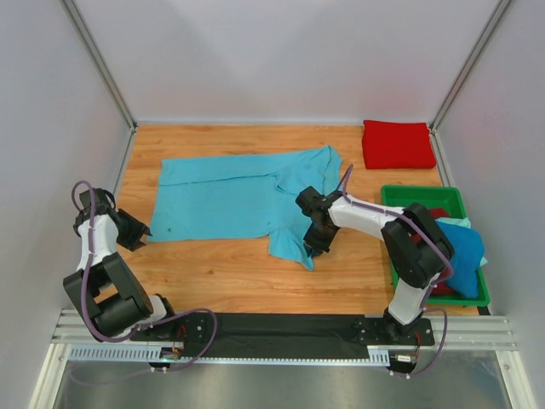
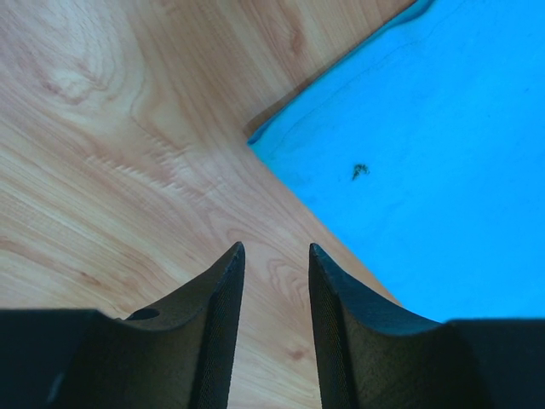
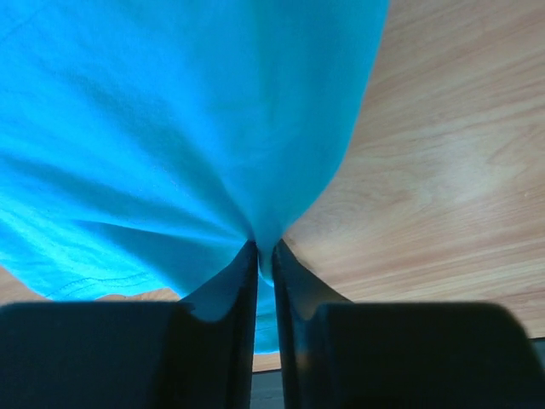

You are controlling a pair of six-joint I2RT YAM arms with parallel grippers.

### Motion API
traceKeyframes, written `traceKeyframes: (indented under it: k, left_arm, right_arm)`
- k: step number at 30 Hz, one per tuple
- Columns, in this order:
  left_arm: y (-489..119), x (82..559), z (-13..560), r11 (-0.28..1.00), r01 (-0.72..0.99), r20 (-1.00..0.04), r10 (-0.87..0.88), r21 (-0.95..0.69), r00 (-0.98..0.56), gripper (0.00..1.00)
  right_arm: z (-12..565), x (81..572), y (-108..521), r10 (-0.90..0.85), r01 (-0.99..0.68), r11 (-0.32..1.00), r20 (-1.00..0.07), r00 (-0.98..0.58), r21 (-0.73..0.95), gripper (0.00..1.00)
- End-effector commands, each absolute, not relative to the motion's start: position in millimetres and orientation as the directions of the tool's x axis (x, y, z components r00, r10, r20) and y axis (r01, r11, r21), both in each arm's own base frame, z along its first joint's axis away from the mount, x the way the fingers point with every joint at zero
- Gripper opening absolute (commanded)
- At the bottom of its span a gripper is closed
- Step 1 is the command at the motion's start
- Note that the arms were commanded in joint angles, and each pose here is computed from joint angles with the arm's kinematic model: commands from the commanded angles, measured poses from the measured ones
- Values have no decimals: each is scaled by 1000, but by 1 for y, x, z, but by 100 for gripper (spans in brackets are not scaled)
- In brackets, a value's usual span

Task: Fold and stack the t-shirts
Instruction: Fold the tshirt

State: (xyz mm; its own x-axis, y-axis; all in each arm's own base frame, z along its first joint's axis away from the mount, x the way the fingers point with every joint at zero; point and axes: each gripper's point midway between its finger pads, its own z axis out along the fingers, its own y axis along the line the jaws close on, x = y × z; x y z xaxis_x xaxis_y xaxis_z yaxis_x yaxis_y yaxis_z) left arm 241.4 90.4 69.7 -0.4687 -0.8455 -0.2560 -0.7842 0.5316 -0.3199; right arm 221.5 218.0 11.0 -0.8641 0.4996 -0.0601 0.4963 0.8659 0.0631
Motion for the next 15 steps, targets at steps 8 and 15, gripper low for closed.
traceKeyframes:
  k: [8, 15]
  left_arm:
    - [104, 241, 66, 587, -768, -270, -806, -255, -527, 44]
    - [109, 254, 56, 596, -756, -257, -801, -269, -540, 47]
  right_arm:
    - [4, 229, 176, 362, 369, 929, -208, -909, 7, 2]
    - [15, 240, 175, 288, 287, 957, -261, -921, 41, 1]
